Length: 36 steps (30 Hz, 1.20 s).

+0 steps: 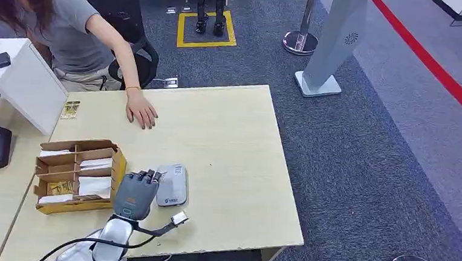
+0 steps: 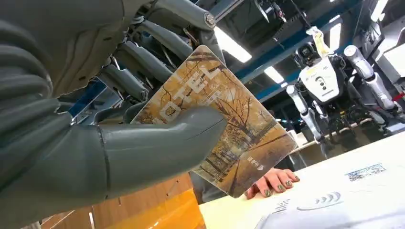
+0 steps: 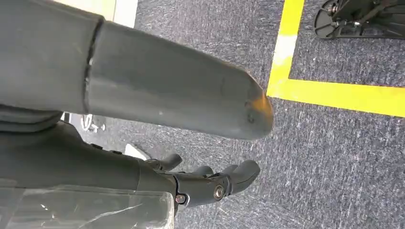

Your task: Pass the card to the sensor for recognition and then transmit it.

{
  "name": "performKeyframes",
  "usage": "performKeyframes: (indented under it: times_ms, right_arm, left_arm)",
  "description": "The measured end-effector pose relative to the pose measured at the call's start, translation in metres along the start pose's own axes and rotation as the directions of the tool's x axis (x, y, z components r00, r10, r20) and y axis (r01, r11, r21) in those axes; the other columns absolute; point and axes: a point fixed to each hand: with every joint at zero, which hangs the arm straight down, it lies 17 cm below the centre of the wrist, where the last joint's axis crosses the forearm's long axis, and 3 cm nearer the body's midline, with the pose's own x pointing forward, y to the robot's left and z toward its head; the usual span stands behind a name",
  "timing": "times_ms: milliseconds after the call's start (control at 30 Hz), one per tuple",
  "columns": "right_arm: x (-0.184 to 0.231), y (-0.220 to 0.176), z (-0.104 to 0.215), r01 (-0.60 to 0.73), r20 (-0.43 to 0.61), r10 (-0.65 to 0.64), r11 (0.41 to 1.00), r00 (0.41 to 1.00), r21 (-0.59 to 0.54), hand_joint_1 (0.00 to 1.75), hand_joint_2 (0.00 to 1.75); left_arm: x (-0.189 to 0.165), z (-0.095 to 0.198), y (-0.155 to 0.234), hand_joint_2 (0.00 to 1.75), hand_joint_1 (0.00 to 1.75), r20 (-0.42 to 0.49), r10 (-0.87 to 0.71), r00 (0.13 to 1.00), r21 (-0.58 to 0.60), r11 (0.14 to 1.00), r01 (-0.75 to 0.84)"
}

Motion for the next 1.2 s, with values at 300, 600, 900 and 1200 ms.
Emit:
performKeyframes:
  times_ms: [300, 600, 900, 1200]
  right_arm:
    - [0.000, 0.000, 0.000, -0.009, 0.001, 0.009, 1.000, 1.000, 0.001, 0.00, 0.00]
    - [0.001, 0.000, 0.000, -0.014, 0.002, 0.014, 1.000, 1.000, 0.003, 0.00, 0.00]
    - [0.001, 0.000, 0.000, -0.015, 0.003, 0.015, 1.000, 1.000, 0.003, 0.00, 0.00]
    - [0.002, 0.000, 0.000, -0.029, 0.007, 0.029, 1.000, 1.000, 0.003, 0.00, 0.00]
  left_arm:
    - [0.004, -0.003, 0.006, 1.75, 1.75, 0.019, -0.013, 1.000, 0.029, 0.999, 0.012]
    - [0.009, -0.002, 0.007, 1.75, 1.75, 0.047, -0.013, 0.999, 0.036, 0.999, 0.011]
    - [0.028, 0.002, 0.010, 1.75, 1.75, 0.147, 0.001, 0.989, 0.053, 0.999, -0.009]
    - [0.058, 0.019, 0.007, 1.75, 1.75, 0.285, 0.044, 0.957, 0.036, 0.998, -0.056]
